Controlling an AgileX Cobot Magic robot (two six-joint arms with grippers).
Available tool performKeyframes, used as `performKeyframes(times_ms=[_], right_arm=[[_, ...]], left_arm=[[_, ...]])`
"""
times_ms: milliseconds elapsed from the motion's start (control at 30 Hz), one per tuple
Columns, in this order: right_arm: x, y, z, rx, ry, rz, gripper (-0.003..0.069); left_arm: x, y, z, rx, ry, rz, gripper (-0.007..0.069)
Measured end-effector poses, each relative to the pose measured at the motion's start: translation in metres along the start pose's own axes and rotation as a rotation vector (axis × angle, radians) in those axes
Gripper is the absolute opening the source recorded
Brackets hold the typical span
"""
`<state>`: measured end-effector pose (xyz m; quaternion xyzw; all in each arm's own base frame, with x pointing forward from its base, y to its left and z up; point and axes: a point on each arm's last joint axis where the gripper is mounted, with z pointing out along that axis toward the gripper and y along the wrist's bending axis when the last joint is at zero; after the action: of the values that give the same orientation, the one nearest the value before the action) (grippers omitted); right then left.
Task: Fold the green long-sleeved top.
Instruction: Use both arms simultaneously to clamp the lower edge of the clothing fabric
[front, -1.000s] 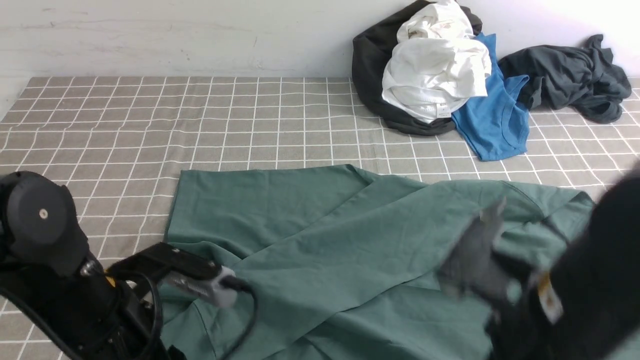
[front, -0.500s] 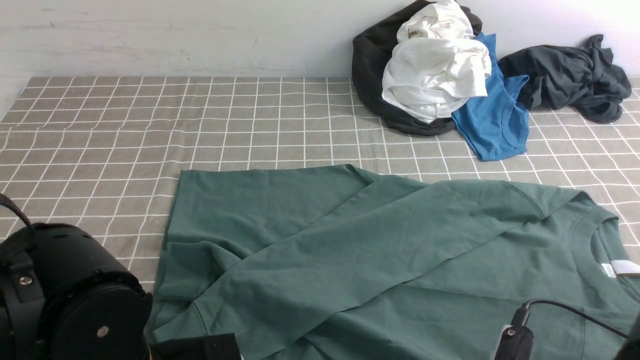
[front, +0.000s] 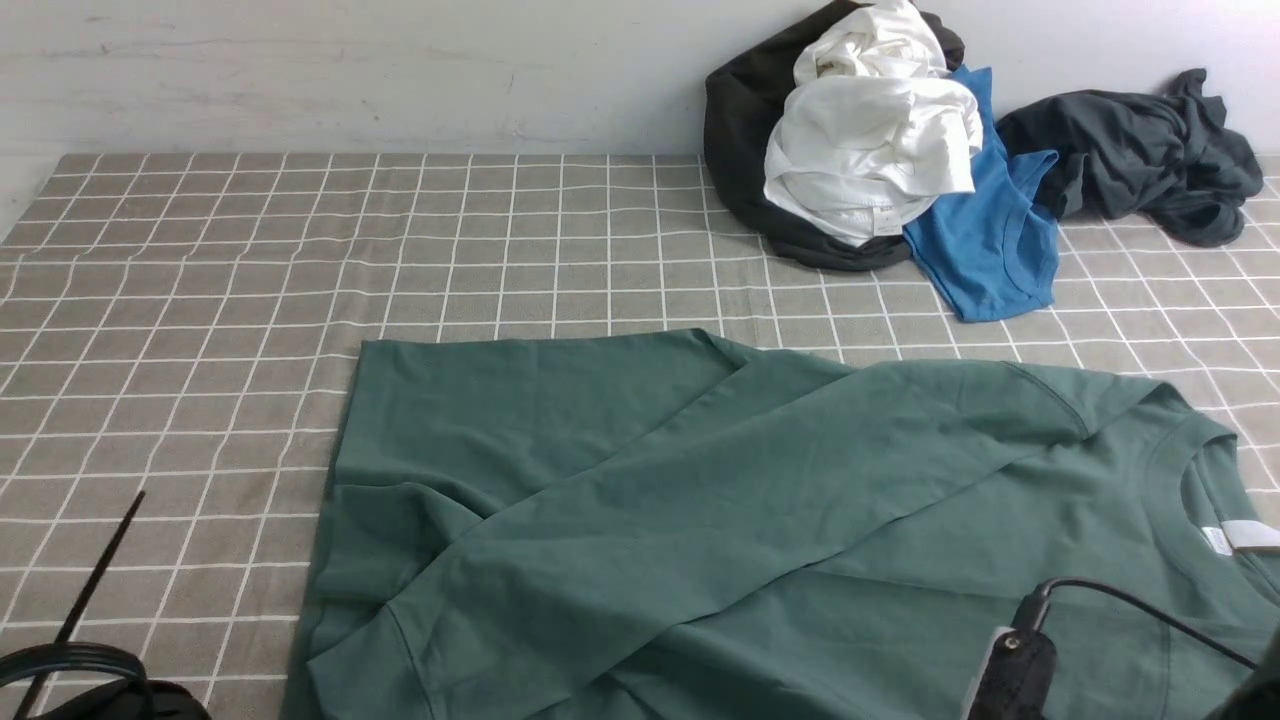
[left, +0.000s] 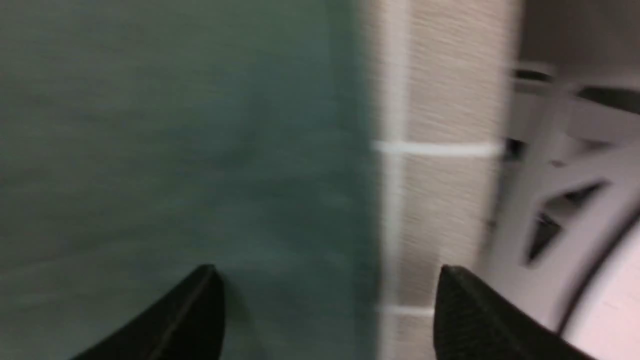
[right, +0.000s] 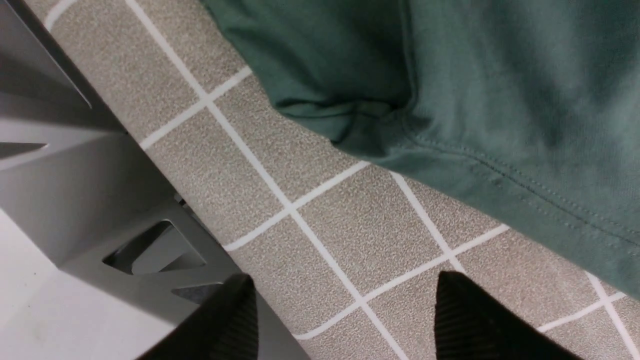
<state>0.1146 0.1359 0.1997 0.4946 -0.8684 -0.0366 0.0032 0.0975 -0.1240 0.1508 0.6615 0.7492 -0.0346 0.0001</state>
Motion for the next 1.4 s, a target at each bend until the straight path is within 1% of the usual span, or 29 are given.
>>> performKeyframes(times_ms=[33, 100, 200, 333, 367, 400, 433, 467, 500, 533, 633, 667, 700, 767, 800, 833, 933, 1133, 1233, 1333, 1367, 1400], right_arm=[[0.000, 0.000, 0.000, 0.001, -0.002, 0.002, 0.0442], [0.000, 0.000, 0.000, 0.001, -0.003, 0.008, 0.0442], [0.000, 0.000, 0.000, 0.002, -0.005, 0.017, 0.0442], [0.000, -0.001, 0.000, 0.011, -0.003, 0.016, 0.0442], [0.000, -0.001, 0.000, 0.013, -0.002, 0.016, 0.0442], [0.000, -0.001, 0.000, 0.014, -0.002, 0.016, 0.0442], [0.000, -0.001, 0.000, 0.016, -0.002, 0.014, 0.0442], [0.000, -0.002, 0.000, 0.017, -0.001, 0.014, 0.0442], [0.000, -0.002, 0.000, 0.017, -0.001, 0.014, 0.0442], [0.000, -0.002, 0.000, 0.017, -0.001, 0.015, 0.0442], [0.000, -0.002, 0.000, 0.017, -0.002, 0.015, 0.0442], [0.000, -0.002, 0.000, 0.017, -0.003, 0.015, 0.0442], [0.000, -0.002, 0.000, 0.018, -0.004, 0.014, 0.0442], [0.000, -0.002, 0.000, 0.020, -0.005, 0.013, 0.0442], [0.000, -0.002, 0.000, 0.020, -0.005, 0.013, 0.0442], [-0.001, -0.002, 0.000, 0.022, -0.007, 0.012, 0.0442], [-0.001, -0.002, 0.000, 0.023, -0.007, 0.012, 0.0442], [-0.001, -0.002, 0.000, 0.023, -0.007, 0.012, 0.0442], [0.000, -0.002, 0.000, 0.023, -0.005, 0.011, 0.0442], [0.001, -0.002, 0.000, 0.021, 0.007, 0.011, 0.0442], [0.001, -0.002, 0.000, 0.021, 0.007, 0.011, 0.0442], [0.001, -0.002, 0.000, 0.019, 0.014, 0.011, 0.0442]], left_arm=[[-0.001, 0.003, 0.002, -0.028, 0.005, -0.003, 0.0526], [0.000, 0.006, 0.005, -0.043, 0.028, 0.007, 0.0528], [-0.002, 0.008, 0.008, -0.040, 0.052, 0.004, 0.0519], [-0.004, 0.010, 0.008, -0.040, 0.064, -0.024, 0.0449], [-0.004, 0.011, 0.008, -0.044, 0.068, -0.033, 0.0418], [-0.004, 0.011, 0.008, -0.043, 0.069, -0.036, 0.0412], [-0.005, 0.011, 0.007, -0.043, 0.072, -0.061, 0.0356], [-0.006, 0.012, 0.007, -0.043, 0.073, -0.074, 0.0328], [-0.006, 0.012, 0.007, -0.043, 0.073, -0.074, 0.0321], [-0.007, 0.012, 0.006, -0.042, 0.075, -0.088, 0.0270], [-0.011, 0.016, 0.004, -0.054, 0.072, -0.102, 0.0155], [-0.012, 0.016, 0.004, -0.056, 0.071, -0.104, 0.0143], [-0.013, 0.017, 0.002, -0.061, 0.067, -0.108, 0.0104], [-0.014, 0.018, 0.001, -0.060, 0.072, -0.112, 0.0063], [-0.014, 0.018, 0.001, -0.060, 0.073, -0.111, 0.0060], [-0.014, 0.018, 0.001, -0.059, 0.076, -0.114, 0.0037], [-0.014, 0.018, 0.003, -0.055, 0.082, -0.114, 0.0025], [-0.015, 0.019, 0.006, -0.045, 0.102, -0.115, 0.0024], [-0.015, 0.022, 0.006, -0.035, 0.115, -0.188, 0.0024], [-0.012, 0.028, 0.004, -0.020, 0.126, -0.308, 0.0024], [-0.011, 0.028, 0.004, -0.019, 0.131, -0.313, 0.0024], [-0.007, 0.033, 0.001, -0.013, 0.152, -0.350, 0.0024]])
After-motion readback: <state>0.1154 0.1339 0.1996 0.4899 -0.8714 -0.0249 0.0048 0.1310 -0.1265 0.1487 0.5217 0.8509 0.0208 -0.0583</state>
